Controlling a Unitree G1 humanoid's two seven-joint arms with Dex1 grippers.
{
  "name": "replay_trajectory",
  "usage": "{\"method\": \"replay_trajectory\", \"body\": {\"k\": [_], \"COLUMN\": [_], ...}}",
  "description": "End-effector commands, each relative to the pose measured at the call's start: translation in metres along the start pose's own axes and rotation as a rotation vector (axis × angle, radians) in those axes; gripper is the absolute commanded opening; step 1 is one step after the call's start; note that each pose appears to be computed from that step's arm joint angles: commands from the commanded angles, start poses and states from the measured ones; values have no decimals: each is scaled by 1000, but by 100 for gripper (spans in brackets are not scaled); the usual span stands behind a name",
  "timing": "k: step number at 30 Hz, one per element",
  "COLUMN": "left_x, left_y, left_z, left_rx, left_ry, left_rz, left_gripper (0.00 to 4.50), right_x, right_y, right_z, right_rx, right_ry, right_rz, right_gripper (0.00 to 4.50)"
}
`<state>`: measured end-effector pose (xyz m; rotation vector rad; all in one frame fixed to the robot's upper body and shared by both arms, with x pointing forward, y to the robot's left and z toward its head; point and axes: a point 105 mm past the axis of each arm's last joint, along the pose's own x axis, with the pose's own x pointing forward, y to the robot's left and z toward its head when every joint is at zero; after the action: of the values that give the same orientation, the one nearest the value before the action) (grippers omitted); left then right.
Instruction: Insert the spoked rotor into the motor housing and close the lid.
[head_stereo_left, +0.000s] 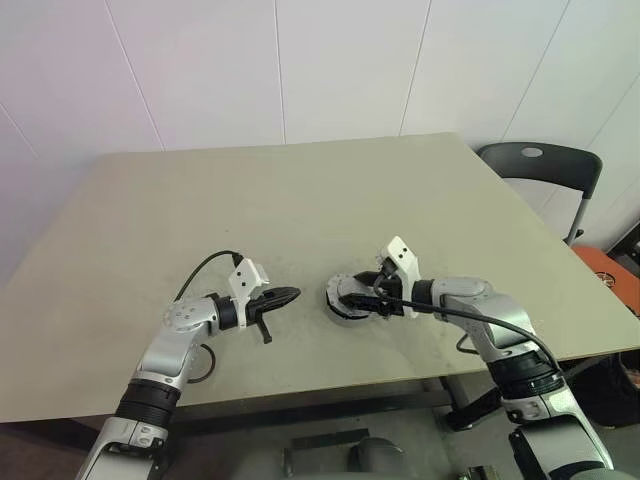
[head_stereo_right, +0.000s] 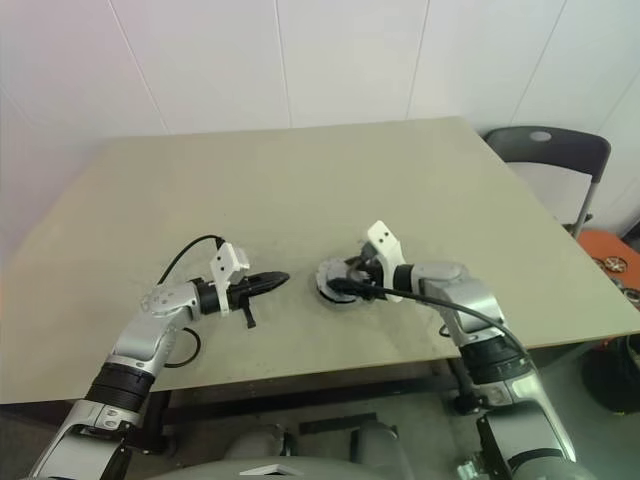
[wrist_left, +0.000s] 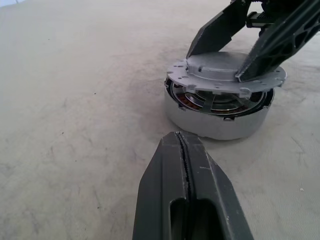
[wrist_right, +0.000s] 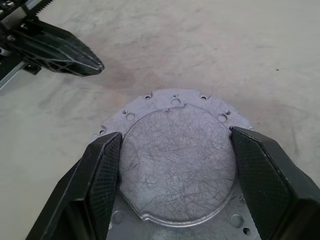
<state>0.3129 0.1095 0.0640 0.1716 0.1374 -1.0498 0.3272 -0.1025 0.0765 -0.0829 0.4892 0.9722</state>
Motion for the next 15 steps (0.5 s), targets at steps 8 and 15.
{"method": "replay_trajectory", "body": {"k": [8, 15], "left_x": [-2, 0], "left_y": [3, 3], "left_z": [3, 2], "left_rx": [33, 37], "left_ry": [-3, 4], "left_rz": [12, 9], "left_gripper": [0, 0], "right_x": [5, -2], "right_y": [-1, 8], "right_z": [-13, -2], "right_rx": [-132, -55], "right_ry": [70, 32], "right_rz": [-39, 61], "right_gripper": [305, 305]}}
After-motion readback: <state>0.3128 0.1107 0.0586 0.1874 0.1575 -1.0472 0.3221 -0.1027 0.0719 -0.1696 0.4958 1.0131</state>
